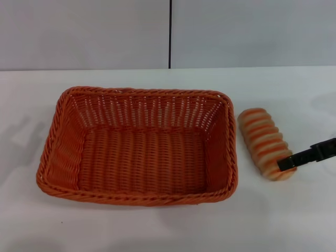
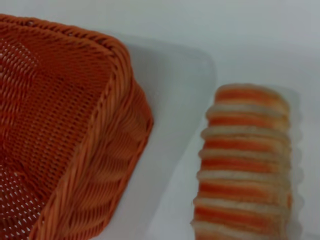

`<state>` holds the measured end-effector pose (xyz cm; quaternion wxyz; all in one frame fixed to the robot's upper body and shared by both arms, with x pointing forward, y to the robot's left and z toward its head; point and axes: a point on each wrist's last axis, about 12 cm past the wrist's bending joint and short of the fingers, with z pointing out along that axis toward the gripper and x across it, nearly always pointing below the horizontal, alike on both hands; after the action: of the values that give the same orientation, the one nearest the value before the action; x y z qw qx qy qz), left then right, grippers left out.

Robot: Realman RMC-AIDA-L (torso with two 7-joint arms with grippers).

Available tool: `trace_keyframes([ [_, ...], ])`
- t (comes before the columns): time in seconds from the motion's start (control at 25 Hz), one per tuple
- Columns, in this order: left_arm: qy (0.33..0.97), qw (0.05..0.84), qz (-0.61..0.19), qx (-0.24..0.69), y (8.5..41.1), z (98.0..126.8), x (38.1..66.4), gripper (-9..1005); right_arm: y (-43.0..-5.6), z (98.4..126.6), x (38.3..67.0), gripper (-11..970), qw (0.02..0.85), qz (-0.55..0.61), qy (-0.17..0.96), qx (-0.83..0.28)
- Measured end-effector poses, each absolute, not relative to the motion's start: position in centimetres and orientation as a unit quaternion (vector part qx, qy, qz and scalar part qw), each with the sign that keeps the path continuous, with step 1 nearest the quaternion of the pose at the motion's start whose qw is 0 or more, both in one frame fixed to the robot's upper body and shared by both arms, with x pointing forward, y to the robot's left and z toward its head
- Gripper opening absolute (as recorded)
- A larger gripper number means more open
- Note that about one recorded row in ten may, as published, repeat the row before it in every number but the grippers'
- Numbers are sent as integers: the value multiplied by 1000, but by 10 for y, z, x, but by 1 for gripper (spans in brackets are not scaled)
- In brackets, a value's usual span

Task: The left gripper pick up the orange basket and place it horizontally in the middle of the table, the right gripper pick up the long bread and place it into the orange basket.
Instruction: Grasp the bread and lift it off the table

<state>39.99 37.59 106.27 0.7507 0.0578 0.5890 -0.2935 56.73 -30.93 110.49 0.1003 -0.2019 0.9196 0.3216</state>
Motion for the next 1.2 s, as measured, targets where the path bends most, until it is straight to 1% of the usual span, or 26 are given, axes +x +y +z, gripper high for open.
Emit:
trace_keyframes([
  [0.24, 588, 752, -292, 56, 377, 1063, 400, 392, -302, 1099, 567, 737, 90, 316, 919, -216],
  [0.36, 588, 753, -291, 55, 377, 1063, 400, 392, -302, 1098, 567, 513, 91, 314, 920, -214],
  [0.6, 587, 753, -292, 54, 377, 1063, 400, 393, -304, 1095, 568, 303, 99, 308, 924, -202],
  [0.76, 587, 752, -294, 53, 377, 1063, 401, 393, -306, 1093, 569, 249, 107, 304, 926, -195],
  [1.0, 587, 752, -295, 53, 377, 1064, 401, 393, -304, 1094, 569, 225, 119, 310, 922, -196],
  [1.2, 587, 753, -294, 52, 377, 1064, 400, 393, -304, 1103, 569, 206, 136, 323, 915, -198],
])
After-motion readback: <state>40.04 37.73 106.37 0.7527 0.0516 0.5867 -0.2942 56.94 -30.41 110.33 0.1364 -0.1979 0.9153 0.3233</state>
